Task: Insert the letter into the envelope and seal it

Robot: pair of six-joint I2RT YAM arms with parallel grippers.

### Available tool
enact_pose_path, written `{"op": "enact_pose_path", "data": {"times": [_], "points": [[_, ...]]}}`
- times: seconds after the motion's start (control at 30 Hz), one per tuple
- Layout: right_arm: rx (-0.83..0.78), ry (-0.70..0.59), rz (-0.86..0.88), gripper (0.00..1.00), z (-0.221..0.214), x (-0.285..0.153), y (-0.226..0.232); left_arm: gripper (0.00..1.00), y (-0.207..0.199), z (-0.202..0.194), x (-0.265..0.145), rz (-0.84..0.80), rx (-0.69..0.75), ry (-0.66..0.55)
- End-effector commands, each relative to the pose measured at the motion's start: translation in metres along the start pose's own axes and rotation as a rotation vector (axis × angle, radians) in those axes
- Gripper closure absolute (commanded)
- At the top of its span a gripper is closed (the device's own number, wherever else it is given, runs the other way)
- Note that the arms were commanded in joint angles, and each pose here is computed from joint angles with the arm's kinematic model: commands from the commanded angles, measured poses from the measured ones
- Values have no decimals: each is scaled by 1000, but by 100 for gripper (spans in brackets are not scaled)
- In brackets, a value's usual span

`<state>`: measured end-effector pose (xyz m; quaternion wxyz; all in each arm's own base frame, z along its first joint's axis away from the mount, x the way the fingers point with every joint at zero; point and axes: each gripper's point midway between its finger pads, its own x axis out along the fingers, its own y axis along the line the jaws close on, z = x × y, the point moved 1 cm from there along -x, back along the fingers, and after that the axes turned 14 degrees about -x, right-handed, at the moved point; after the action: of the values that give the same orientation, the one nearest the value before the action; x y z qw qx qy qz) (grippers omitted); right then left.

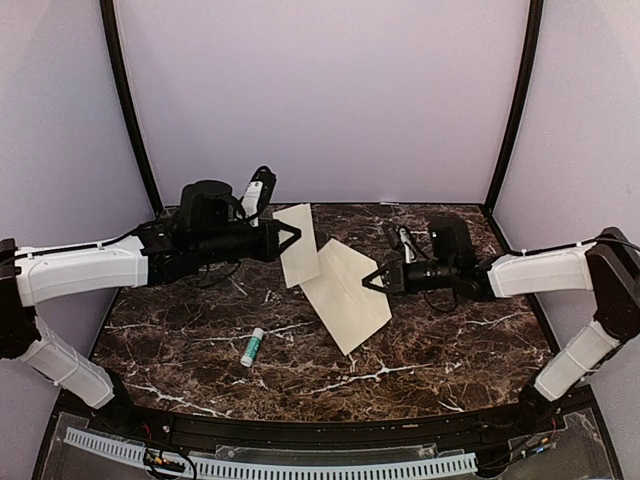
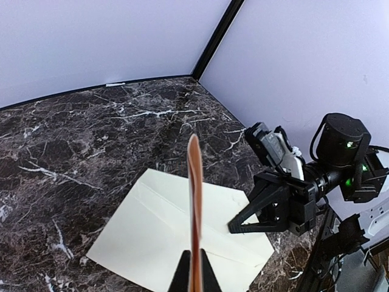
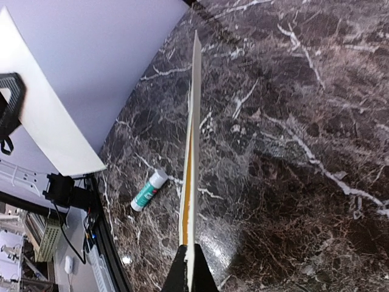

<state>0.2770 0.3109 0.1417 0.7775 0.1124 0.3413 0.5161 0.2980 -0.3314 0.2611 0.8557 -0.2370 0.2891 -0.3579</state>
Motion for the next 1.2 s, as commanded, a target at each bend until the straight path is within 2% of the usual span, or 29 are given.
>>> {"op": "enact_pose_path", "data": {"times": [0.0, 0.2, 0.4, 0.6, 0.87, 1.17], "points": [[37, -117, -146, 100, 23, -25, -4, 100, -19, 8, 17, 0, -40, 1], [36, -254, -354, 100, 48, -57, -9, 100, -48, 12, 54, -11, -87, 17], [23, -329, -445, 100, 57, -72, -4, 100, -82, 23, 88, -48, -123, 14], [11, -373, -518, 100, 60, -82, -7, 100, -83, 21, 114, -7, -157, 39], [-18, -376, -576, 100, 59, -80, -8, 100, -70, 17, 137, 112, -128, 31], [-64, -347, -665, 100, 60, -79, -16, 100, -64, 25, 139, 185, -70, 7]]}}
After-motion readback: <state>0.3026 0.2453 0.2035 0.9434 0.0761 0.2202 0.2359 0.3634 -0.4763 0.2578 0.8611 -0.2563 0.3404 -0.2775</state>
